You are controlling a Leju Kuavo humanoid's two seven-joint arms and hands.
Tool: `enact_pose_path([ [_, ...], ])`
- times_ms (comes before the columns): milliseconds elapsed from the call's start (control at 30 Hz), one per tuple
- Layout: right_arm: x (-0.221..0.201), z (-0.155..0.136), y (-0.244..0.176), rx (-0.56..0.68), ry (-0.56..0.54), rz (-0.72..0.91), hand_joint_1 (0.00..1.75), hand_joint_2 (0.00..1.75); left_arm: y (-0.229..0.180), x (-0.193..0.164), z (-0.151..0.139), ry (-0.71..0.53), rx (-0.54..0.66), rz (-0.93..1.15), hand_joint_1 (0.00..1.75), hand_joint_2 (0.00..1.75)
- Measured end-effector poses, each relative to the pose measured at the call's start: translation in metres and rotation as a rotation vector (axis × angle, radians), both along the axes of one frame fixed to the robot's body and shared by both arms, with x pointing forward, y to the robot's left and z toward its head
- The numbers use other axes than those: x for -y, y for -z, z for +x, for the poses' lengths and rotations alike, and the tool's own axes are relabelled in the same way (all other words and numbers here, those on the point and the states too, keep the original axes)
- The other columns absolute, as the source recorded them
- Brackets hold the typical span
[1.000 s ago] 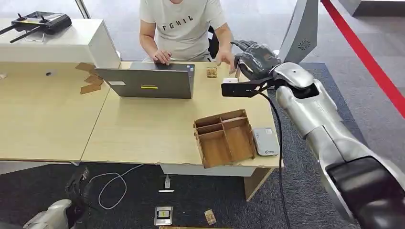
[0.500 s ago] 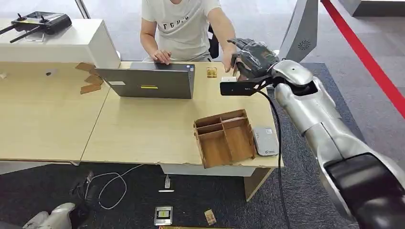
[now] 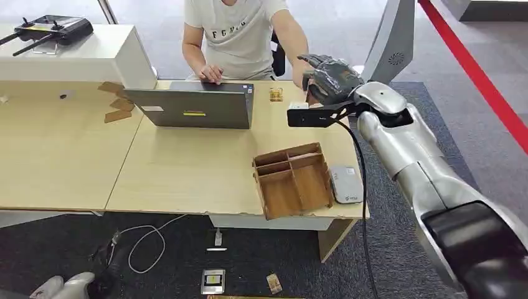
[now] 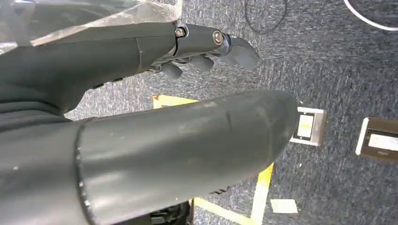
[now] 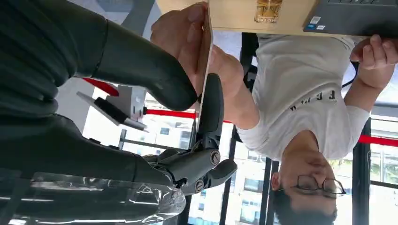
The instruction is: Pass the card to the sensor for recognition and then transmit it.
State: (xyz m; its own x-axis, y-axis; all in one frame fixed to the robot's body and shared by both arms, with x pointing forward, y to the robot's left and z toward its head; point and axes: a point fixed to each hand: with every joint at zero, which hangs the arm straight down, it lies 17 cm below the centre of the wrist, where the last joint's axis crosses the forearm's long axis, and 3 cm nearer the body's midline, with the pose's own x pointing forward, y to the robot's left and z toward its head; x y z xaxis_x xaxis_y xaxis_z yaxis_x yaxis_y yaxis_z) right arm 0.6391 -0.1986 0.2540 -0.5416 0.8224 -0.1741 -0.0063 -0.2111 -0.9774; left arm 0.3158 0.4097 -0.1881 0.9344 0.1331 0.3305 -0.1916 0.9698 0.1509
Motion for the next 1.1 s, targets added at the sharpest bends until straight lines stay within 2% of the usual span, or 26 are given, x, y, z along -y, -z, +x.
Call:
enact_pose_path([
  [267,0.003,0.001,0.0,0.001,0.008,0.0,1.75,1.75,0.001,-0.004,-0.003,0.007,-0.006,0.006,0.0,0.0],
  [300,0.007,0.002,0.0,0.004,0.02,0.0,0.0,0.0,0.001,-0.005,-0.005,0.013,-0.011,0.006,0.0,0.0],
  [533,0.014,0.003,0.0,0.024,0.03,-0.015,0.0,0.0,0.003,-0.008,-0.01,0.028,-0.031,0.013,0.0,0.0],
  [867,0.036,0.005,0.003,0.035,0.08,-0.03,0.0,0.0,-0.004,0.001,0.002,0.05,-0.039,0.002,0.0,0.0],
  [1000,0.062,0.007,0.004,0.038,0.134,-0.033,0.0,0.0,-0.005,0.005,0.006,0.061,-0.043,0.0,0.0,0.0],
  [1100,0.109,0.01,0.01,0.029,0.218,-0.052,0.0,0.0,-0.004,0.007,0.004,0.064,-0.056,-0.002,0.0,0.0],
])
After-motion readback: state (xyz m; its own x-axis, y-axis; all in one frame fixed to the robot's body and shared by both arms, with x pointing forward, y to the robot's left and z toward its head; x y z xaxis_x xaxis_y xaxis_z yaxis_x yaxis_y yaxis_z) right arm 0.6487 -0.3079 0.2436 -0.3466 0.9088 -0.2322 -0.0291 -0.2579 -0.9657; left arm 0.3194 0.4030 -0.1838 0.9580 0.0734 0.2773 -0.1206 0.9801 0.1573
